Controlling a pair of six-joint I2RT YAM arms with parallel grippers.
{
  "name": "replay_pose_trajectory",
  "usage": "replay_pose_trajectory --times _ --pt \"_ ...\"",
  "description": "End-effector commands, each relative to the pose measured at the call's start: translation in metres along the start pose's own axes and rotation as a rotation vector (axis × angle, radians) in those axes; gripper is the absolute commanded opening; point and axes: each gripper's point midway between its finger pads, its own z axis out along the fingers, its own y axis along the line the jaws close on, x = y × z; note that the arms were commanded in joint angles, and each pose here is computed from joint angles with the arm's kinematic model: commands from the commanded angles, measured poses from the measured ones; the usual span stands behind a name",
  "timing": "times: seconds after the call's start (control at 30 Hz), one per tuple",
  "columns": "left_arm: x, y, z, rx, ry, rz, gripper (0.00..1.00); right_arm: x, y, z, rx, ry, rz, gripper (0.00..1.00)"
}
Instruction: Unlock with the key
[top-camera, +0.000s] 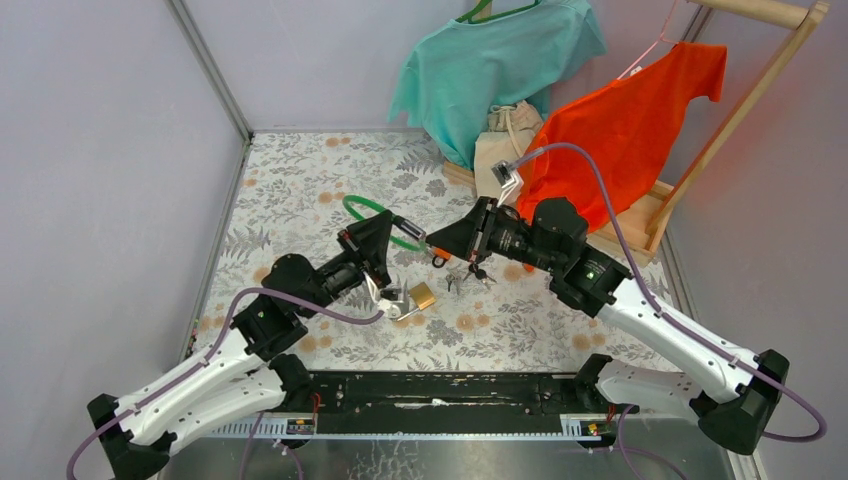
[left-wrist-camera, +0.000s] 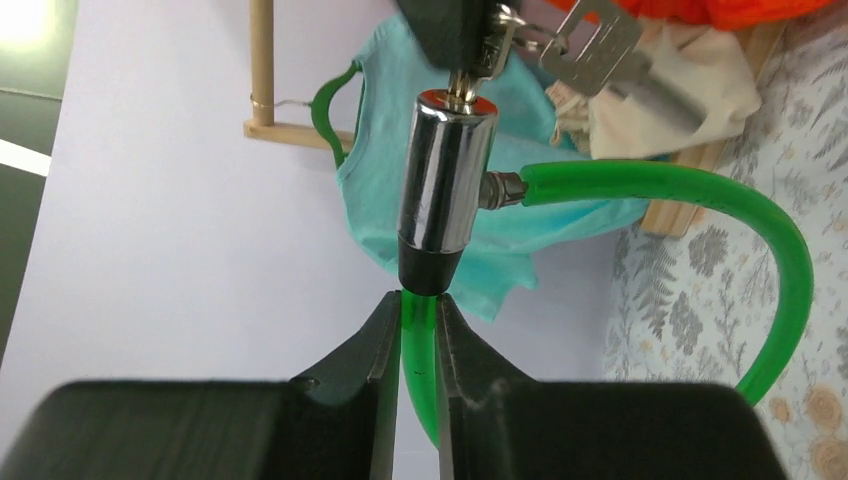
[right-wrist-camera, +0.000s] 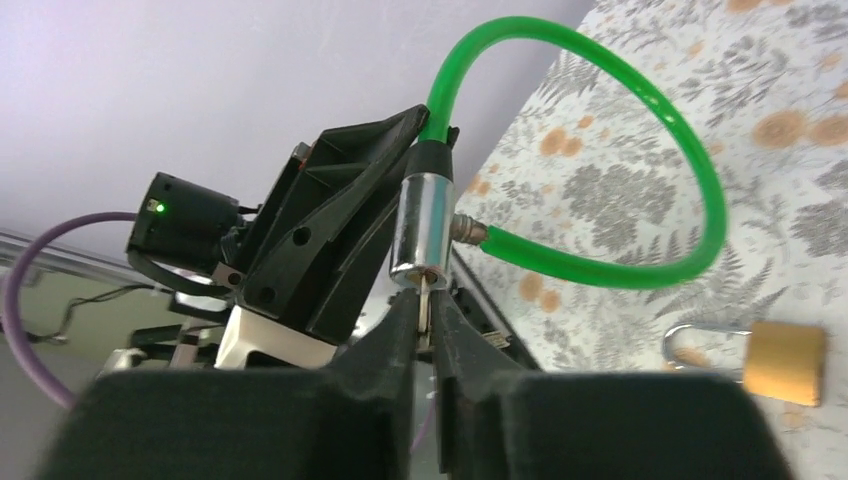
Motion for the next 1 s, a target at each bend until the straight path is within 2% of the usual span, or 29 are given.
replay_pose_trajectory --times 0.0,0.03,0.1,0.2,0.3,0.57,0.97 --pt "-0.038 0.079 -0.003 -0.186 -0.153 -0.051 0.00 -0.015 0.031 -0.008 -0.107 -0.030 -0.044 0.30" --pt "-0.037 0.082 -0.001 -0.173 -0.144 -0.104 0.00 -0.019 0.032 -0.012 -0.098 -0.041 -0.075 0.43" --pt "-0.036 0.085 0.002 -0.135 -0.128 -0.185 0.00 -0.028 0.037 -0.019 -0.089 -0.073 -0.128 0.61" --pt "-0.036 0.086 0.004 -0.093 -0.117 -0.271 0.00 -0.038 0.048 -0.028 -0.102 -0.098 -0.198 0.81" --pt "-0.036 0.083 0.007 -0.036 -0.097 -0.361 0.00 -0.040 0.044 -0.036 -0.074 -0.106 -0.308 0.88" --pt "-0.035 0.084 0.015 0.055 -0.032 -0.554 0.00 -0.031 0.044 -0.047 -0.158 -0.111 -0.598 0.86" --pt "-0.033 0.088 0.017 0.050 -0.014 -0.586 0.00 -0.029 0.031 -0.015 -0.136 -0.068 -0.642 0.61"
